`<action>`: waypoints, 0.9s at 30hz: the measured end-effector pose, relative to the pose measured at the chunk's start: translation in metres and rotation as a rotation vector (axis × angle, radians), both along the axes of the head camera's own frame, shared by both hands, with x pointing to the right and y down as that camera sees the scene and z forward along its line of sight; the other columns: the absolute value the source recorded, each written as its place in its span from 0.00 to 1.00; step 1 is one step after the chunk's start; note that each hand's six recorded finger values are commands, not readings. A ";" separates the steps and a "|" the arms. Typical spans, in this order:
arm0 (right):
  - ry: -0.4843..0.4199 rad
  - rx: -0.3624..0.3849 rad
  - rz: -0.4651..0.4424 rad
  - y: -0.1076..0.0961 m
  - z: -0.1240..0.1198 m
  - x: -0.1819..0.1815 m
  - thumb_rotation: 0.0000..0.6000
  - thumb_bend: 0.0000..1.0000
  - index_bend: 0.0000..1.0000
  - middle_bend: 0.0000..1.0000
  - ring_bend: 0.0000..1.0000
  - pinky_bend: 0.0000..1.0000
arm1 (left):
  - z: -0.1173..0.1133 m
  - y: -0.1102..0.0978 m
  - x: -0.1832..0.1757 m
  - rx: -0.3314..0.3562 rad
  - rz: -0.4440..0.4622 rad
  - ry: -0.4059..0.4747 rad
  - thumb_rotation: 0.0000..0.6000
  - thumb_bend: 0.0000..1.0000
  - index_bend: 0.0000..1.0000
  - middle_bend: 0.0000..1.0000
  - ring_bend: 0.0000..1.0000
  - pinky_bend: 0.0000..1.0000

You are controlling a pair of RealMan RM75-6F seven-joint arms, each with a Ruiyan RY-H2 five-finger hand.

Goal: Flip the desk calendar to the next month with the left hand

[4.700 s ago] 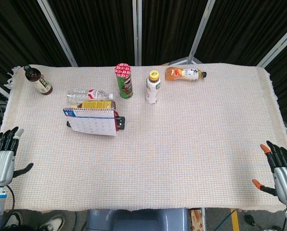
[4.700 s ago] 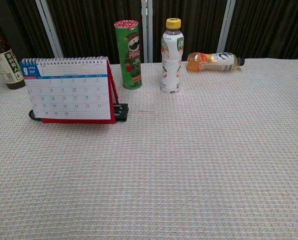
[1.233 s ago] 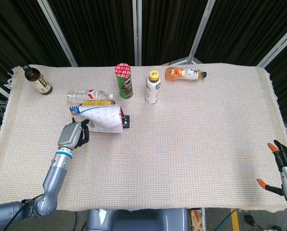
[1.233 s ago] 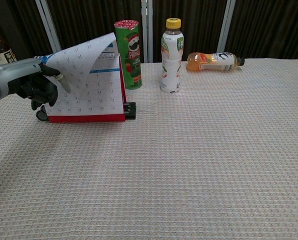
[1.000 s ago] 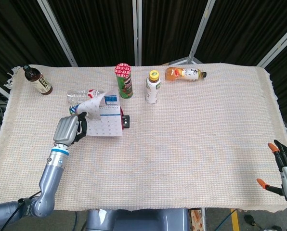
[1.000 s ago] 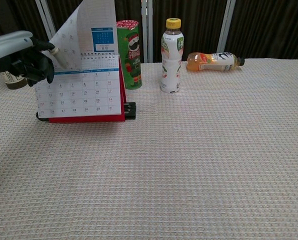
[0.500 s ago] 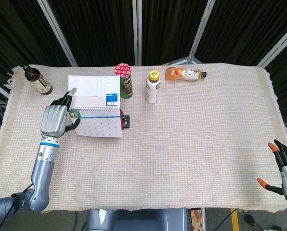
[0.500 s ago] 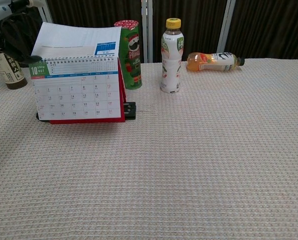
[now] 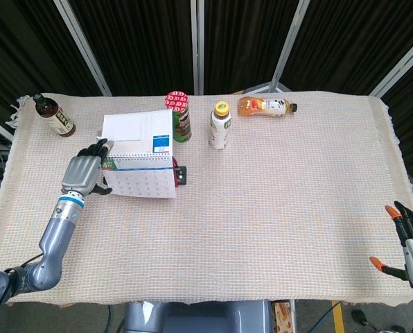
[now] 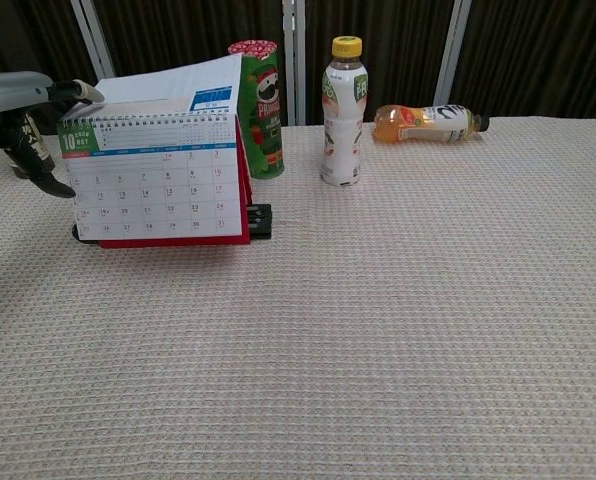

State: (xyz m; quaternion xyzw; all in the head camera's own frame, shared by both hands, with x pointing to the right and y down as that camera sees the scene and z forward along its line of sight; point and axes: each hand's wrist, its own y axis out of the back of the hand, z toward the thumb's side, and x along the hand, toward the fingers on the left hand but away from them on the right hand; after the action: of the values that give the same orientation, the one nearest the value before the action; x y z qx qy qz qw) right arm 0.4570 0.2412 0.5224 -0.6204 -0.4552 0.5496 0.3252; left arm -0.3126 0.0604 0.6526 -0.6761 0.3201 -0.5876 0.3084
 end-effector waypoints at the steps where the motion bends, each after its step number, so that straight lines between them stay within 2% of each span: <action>1: 0.001 0.000 0.000 0.000 0.000 0.000 1.00 0.00 0.00 0.00 0.00 0.00 | 0.002 0.000 0.000 -0.009 0.004 -0.002 1.00 0.00 0.00 0.00 0.09 0.15; 9: -0.001 0.006 0.000 0.000 -0.001 0.000 1.00 0.00 0.00 0.00 0.00 0.00 | 0.012 0.004 -0.001 -0.075 0.029 0.001 1.00 0.00 0.00 0.00 0.12 0.19; 15: -0.005 0.011 -0.001 0.001 -0.003 -0.001 1.00 0.00 0.00 0.00 0.00 0.00 | 0.008 0.004 0.000 -0.063 0.031 0.016 1.00 0.00 0.00 0.00 0.15 0.21; 19: -0.007 0.013 -0.004 0.001 -0.003 -0.002 1.00 0.00 0.00 0.00 0.00 0.00 | 0.006 0.005 -0.001 -0.079 0.026 0.032 1.00 0.00 0.00 0.00 0.20 0.27; 27: -0.013 0.019 -0.006 0.001 -0.004 -0.003 1.00 0.00 0.00 0.00 0.00 0.00 | 0.007 0.006 -0.004 -0.094 0.028 0.036 1.00 0.00 0.00 0.00 0.22 0.28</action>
State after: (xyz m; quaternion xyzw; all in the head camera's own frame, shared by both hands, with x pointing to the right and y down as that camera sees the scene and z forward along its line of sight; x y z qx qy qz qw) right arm 0.4541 0.2422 0.5182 -0.6221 -0.4607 0.5404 0.3297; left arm -0.3163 0.0659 0.6592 -0.7049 0.2883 -0.5853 0.2784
